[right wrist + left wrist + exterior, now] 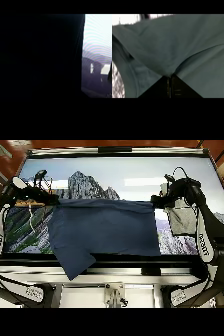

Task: Fold the shirts.

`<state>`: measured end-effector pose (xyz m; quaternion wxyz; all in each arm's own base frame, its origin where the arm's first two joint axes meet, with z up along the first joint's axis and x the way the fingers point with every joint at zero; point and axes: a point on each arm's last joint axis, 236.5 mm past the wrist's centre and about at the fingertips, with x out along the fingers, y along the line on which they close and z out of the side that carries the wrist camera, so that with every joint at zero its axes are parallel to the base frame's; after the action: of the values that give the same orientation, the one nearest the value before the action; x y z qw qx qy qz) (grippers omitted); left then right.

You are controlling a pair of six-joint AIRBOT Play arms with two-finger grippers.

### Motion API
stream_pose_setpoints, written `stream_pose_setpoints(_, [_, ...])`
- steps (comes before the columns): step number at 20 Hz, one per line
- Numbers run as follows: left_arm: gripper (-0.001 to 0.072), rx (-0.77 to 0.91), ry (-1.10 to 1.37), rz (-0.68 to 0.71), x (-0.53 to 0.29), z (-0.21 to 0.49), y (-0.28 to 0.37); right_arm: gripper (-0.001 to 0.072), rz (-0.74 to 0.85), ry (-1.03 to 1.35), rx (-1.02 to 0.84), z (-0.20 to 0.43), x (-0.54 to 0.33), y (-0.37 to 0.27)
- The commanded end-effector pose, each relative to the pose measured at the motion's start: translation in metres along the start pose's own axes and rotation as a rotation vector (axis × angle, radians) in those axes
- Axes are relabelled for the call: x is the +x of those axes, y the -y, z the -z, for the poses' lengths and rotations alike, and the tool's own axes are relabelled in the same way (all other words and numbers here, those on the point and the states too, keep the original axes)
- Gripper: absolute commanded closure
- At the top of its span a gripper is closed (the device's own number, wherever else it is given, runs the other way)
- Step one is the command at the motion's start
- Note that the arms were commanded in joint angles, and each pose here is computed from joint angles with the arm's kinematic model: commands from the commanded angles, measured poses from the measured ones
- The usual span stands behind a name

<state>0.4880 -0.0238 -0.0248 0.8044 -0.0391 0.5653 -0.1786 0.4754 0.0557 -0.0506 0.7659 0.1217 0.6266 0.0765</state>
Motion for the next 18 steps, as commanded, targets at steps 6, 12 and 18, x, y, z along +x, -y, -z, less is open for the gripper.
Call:
stream_pose_setpoints(6, [0.0675, -0.044, -0.201, 0.038, 0.015, 0.047, -0.005, 0.0643, 0.046, -0.122, 0.073, 0.025, 0.018, 0.024])
stream_pose_setpoints(12, [0.0675, -0.096, -0.270, 0.042, 0.015, 0.062, 0.000, 0.0643, 0.045, -0.109, 0.081, 0.022, 0.019, 0.023])
stream_pose_setpoints(18, [0.0130, -0.170, -0.321, 0.040, 0.009, 0.073, 0.001, 0.0305, 0.009, -0.117, 0.081, 0.024, 0.011, 0.013])
